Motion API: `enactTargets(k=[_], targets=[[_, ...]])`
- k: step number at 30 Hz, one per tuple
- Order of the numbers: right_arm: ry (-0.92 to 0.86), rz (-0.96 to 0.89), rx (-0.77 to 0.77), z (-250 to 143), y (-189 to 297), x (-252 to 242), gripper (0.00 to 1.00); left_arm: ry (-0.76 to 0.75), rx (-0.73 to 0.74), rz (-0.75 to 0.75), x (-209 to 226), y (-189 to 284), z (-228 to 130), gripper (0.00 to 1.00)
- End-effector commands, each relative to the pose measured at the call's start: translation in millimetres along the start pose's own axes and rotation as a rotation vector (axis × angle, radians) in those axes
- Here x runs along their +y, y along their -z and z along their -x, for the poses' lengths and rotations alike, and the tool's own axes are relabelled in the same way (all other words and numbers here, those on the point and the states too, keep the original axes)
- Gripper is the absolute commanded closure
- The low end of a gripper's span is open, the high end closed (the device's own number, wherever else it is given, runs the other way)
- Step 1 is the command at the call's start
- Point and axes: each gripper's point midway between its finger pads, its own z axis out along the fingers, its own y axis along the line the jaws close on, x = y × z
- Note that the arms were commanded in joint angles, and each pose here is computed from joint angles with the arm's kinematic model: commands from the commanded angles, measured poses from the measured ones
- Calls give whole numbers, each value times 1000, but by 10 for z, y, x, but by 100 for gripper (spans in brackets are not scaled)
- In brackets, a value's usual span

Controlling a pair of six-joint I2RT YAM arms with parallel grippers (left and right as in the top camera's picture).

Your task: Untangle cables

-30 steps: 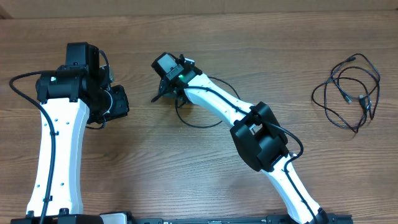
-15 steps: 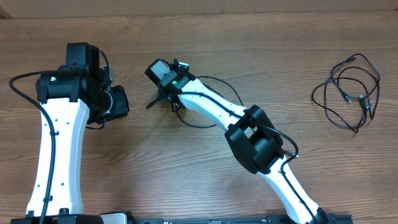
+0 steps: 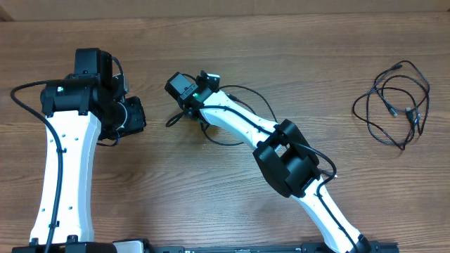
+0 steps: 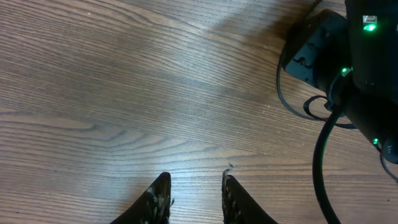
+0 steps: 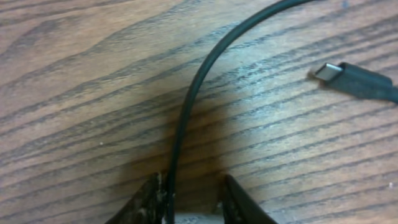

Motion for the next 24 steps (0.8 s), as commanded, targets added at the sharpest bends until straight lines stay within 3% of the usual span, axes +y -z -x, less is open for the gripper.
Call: enactTargets(k=[1, 7, 11, 19, 24], targets=[[41, -95, 70, -319, -319, -213, 78, -11, -17, -34, -65, 68, 8, 73], [52, -116, 98, -376, -305, -271, 94, -13, -17, -47, -87, 69, 9, 73], [46, -127, 105, -303, -208, -317, 96, -14, -24, -45, -85, 69, 26, 73], [4, -113, 53, 431, 380, -691, 96, -16, -31, -46, -89, 69, 43, 73], [-30, -304, -31, 1000, 904, -1574, 96, -16, -34, -47, -91, 70, 51, 73]])
